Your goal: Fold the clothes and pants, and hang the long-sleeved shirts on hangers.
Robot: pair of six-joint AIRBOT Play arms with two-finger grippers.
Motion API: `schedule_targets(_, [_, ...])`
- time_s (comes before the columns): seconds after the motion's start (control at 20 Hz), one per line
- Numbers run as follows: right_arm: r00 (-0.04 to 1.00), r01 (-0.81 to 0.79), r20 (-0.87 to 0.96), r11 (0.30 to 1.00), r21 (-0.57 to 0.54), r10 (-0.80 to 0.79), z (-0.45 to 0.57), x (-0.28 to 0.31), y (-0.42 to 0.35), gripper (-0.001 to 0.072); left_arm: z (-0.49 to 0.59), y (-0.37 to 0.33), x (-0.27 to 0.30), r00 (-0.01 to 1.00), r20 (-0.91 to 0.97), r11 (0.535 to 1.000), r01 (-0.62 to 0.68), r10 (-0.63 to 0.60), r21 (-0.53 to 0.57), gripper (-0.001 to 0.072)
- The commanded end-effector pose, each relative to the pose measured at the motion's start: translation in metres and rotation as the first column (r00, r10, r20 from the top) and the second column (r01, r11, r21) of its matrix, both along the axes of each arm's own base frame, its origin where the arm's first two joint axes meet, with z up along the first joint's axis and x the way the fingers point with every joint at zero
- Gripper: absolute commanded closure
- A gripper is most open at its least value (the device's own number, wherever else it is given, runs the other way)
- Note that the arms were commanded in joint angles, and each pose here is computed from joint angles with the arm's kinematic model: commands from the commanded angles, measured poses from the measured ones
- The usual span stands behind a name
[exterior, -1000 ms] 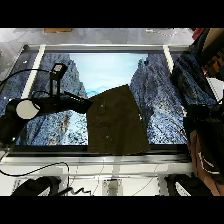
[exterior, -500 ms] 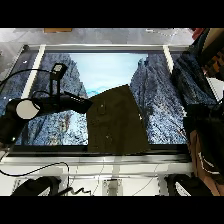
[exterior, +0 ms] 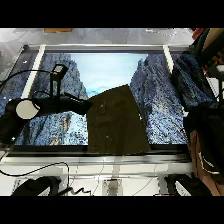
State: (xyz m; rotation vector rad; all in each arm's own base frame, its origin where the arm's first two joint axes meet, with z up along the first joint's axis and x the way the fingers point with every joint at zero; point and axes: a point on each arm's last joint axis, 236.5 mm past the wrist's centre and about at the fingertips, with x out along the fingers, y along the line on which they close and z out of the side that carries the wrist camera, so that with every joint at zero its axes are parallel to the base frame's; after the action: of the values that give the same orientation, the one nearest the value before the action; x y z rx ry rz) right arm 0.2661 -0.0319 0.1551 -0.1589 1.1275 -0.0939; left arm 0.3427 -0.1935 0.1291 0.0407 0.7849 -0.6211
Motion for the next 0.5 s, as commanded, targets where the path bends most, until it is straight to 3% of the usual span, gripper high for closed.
schedule_targets(0.0, [0.968, -0.049, -0.243, 0.995, 0.085, 0.069, -0.072, -0.036, -0.006, 0.0685, -0.027, 0.038, -0.009, 0.995, -0.086, 0.986, -0.043, 0.057, 0.159, 0.0019])
schedule_targets(0.1, [0.925, -0.06, -0.324, 0.92, 0.387, 0.196, -0.125, -0.062, 0.051, 0.0685, -0.039, 0.065, -0.012, 0.984, -0.13, 0.968, -0.091, 0.124, 0.233, 0.0018])
schedule_targets(0.2, [0.896, 0.004, -0.364, 0.815, 0.579, 0.254, -0.159, -0.085, 0.098, 0.0676, -0.045, 0.089, -0.011, 0.976, -0.138, 0.948, -0.121, 0.167, 0.294, 0.0019])
schedule_targets(0.25, [0.895, 0.041, -0.37, 0.78, 0.625, 0.249, -0.172, -0.091, 0.11, 0.0541, -0.048, 0.1, -0.01, 0.972, -0.139, 0.939, -0.138, 0.19, 0.314, 0.0019])
schedule_targets(0.3, [0.902, 0.075, -0.369, 0.76, 0.646, 0.224, -0.187, -0.092, 0.117, 0.0278, -0.054, 0.109, -0.012, 0.966, -0.152, 0.933, -0.15, 0.209, 0.328, 0.0019])
schedule_targets(0.35, [0.908, 0.119, -0.376, 0.748, 0.653, 0.183, -0.2, -0.092, 0.12, 0.0199, -0.061, 0.115, -0.014, 0.959, -0.171, 0.929, -0.16, 0.227, 0.334, 0.0019])
schedule_targets(0.4, [0.909, 0.177, -0.398, 0.744, 0.644, 0.128, -0.212, -0.093, 0.119, 0.0199, -0.072, 0.122, -0.018, 0.95, -0.195, 0.924, -0.167, 0.244, 0.343, 0.0022])
schedule_targets(0.45, [0.903, 0.234, -0.422, 0.738, 0.632, 0.076, -0.222, -0.094, 0.118, 0.0198, -0.084, 0.127, -0.024, 0.94, -0.223, 0.921, -0.169, 0.258, 0.352, 0.0077])
